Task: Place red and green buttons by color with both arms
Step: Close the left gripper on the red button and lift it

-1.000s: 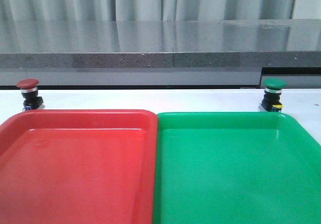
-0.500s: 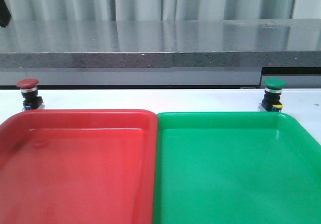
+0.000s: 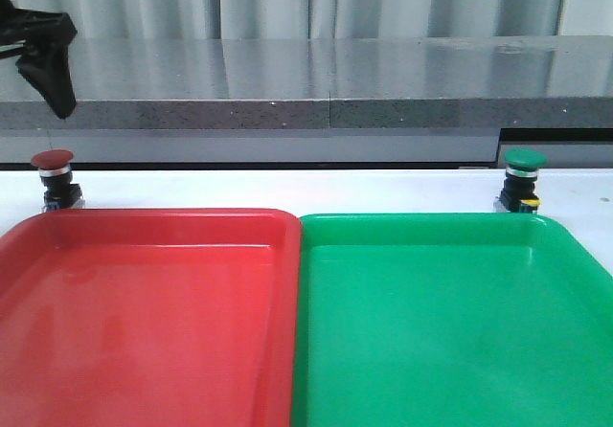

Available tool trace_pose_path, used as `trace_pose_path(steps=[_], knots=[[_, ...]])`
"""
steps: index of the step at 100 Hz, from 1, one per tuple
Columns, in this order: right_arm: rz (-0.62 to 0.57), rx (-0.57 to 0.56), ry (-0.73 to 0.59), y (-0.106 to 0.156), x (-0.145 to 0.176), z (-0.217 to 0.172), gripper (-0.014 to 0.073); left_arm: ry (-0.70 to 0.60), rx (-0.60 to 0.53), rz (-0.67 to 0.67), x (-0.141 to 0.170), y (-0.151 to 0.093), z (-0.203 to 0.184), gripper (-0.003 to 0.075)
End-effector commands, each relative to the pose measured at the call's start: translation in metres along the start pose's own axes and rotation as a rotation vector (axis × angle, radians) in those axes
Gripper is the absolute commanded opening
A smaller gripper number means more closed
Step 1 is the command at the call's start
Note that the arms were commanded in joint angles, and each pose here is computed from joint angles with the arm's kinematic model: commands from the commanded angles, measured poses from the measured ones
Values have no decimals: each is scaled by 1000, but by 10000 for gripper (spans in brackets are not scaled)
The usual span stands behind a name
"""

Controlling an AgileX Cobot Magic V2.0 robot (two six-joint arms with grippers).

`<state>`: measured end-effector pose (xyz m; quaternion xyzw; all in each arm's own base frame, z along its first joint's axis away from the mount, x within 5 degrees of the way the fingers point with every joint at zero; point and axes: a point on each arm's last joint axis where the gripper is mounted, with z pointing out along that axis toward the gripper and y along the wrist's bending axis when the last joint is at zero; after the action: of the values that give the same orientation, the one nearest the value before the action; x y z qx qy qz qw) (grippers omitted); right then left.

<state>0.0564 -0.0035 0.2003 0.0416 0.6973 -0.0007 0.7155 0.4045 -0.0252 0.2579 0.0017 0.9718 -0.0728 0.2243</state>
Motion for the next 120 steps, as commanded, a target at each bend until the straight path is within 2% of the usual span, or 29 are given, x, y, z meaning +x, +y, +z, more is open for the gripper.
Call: trace_pose_path(steps=[1, 38, 58, 65, 74, 98, 120], knots=[[-9, -11, -112, 1, -14, -3, -57, -73, 20, 5, -13, -7, -14, 564], [-9, -11, -112, 1, -14, -3, -57, 31, 13, -8, -7, -1, 30, 564], [-9, -11, -112, 1, -14, -3, -57, 2, 10, -10, -10, 0, 34, 562], [-9, -11, -112, 1, -14, -3, -57, -9, 9, -10, -11, 0, 34, 540], [-9, -11, -112, 1, -14, -3, -57, -22, 9, -10, -12, 0, 34, 466], [-9, -11, -112, 1, -14, -3, -57, -26, 10, -11, -13, 0, 34, 174], [-9, -11, -112, 1, -14, -3, -57, -24, 23, -26, -12, -1, 34, 31]])
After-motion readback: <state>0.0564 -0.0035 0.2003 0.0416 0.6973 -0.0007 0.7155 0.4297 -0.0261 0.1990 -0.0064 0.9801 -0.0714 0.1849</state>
